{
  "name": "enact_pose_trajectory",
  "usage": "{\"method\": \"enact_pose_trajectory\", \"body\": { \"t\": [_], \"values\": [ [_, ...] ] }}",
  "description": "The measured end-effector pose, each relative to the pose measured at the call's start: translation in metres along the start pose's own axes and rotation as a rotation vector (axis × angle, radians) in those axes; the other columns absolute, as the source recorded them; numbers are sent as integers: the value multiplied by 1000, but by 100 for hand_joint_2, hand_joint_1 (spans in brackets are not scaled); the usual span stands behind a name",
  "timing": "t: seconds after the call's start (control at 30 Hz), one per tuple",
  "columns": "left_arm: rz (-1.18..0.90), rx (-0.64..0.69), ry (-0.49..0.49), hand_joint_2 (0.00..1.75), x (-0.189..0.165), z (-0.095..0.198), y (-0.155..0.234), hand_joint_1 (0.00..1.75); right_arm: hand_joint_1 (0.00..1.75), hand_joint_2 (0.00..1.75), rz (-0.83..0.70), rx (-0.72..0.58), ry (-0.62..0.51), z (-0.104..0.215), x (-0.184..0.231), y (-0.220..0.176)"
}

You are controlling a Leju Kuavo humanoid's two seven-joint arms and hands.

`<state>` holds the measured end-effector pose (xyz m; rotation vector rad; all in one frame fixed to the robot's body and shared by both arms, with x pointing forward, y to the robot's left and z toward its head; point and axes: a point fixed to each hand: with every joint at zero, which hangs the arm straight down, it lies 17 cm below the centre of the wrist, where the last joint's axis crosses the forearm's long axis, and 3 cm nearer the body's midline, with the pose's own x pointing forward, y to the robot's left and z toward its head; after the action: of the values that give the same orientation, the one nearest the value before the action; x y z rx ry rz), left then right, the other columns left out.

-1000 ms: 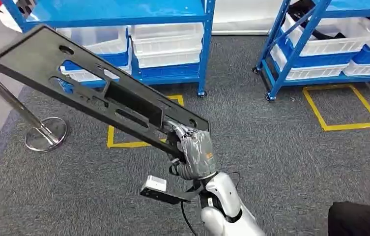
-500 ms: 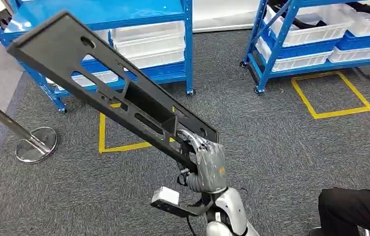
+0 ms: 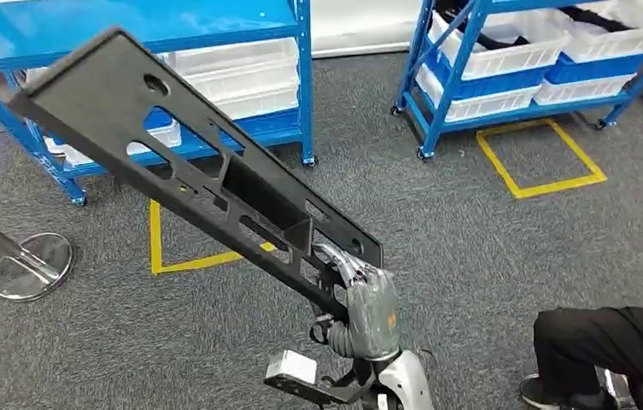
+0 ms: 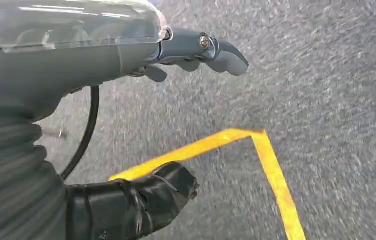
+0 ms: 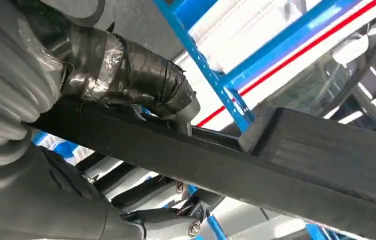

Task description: Take the parts from the cabinet and place them on the table.

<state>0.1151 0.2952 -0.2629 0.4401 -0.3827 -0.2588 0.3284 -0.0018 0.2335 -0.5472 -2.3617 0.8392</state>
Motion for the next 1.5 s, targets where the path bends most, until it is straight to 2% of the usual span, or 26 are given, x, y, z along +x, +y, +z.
{"method": "enact_pose_trajectory", "body": {
  "t": [1.5],
  "values": [
    [18, 10, -6, 175, 7, -1, 2, 0, 175, 175, 5, -20, 12, 20, 1, -9]
  ]
}}
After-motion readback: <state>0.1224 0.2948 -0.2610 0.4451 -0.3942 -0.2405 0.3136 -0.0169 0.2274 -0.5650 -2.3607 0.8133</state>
